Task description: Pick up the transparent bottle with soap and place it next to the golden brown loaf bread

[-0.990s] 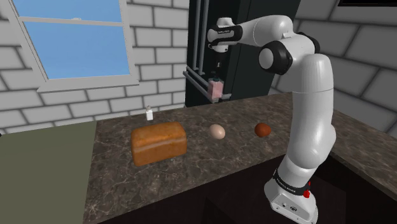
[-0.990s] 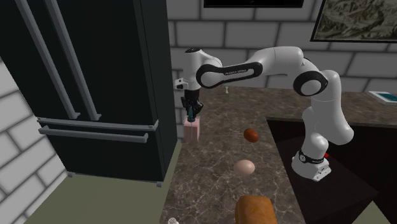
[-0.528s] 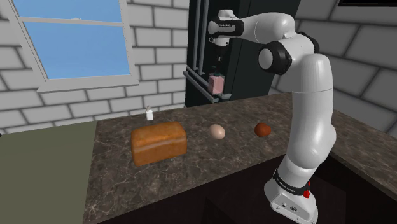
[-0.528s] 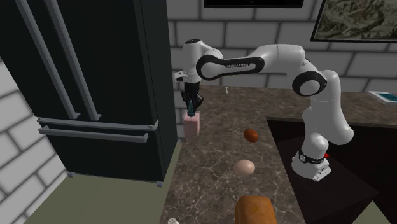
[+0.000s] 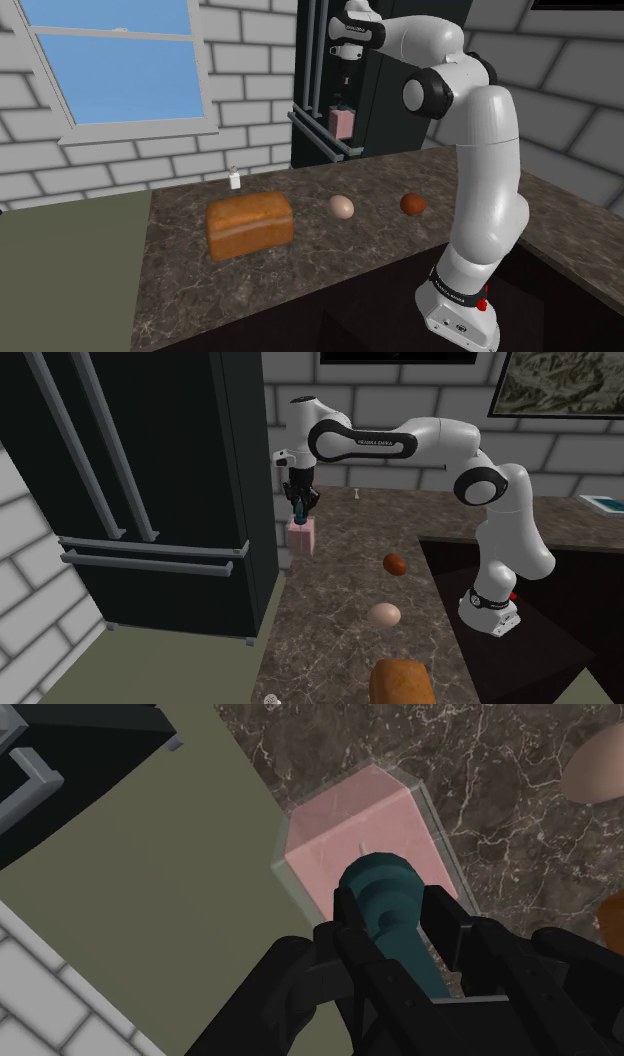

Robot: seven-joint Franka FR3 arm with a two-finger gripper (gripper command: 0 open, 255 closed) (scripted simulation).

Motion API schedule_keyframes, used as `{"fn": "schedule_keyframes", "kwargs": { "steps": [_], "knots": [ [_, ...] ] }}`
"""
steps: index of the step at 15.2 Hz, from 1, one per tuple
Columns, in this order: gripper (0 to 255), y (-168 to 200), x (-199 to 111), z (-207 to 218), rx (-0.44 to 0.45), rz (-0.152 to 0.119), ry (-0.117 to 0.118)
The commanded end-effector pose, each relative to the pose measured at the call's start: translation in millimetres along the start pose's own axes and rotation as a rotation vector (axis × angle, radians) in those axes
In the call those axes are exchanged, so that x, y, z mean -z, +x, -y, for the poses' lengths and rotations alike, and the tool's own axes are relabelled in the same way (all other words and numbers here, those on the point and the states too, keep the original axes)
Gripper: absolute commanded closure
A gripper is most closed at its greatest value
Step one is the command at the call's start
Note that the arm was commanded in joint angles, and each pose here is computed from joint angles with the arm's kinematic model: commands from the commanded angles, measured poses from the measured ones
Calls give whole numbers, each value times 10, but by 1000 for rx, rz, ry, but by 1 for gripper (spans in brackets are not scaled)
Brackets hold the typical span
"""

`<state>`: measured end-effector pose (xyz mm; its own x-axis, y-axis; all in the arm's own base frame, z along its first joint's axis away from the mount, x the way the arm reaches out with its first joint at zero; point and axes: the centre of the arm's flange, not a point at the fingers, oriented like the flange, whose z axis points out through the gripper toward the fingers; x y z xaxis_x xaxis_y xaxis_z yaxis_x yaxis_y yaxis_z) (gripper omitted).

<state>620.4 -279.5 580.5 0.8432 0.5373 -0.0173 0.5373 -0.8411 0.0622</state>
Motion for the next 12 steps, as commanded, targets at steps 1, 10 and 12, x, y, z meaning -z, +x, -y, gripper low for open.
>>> {"fn": "schedule_keyframes", "kwargs": {
  "steps": [1,10,12],
  "knots": [
    [255,-2,104,-13,0,0,0],
    [255,-20,473,359,0,0,0],
    [255,-29,510,621,0,0,0]
  ]
}}
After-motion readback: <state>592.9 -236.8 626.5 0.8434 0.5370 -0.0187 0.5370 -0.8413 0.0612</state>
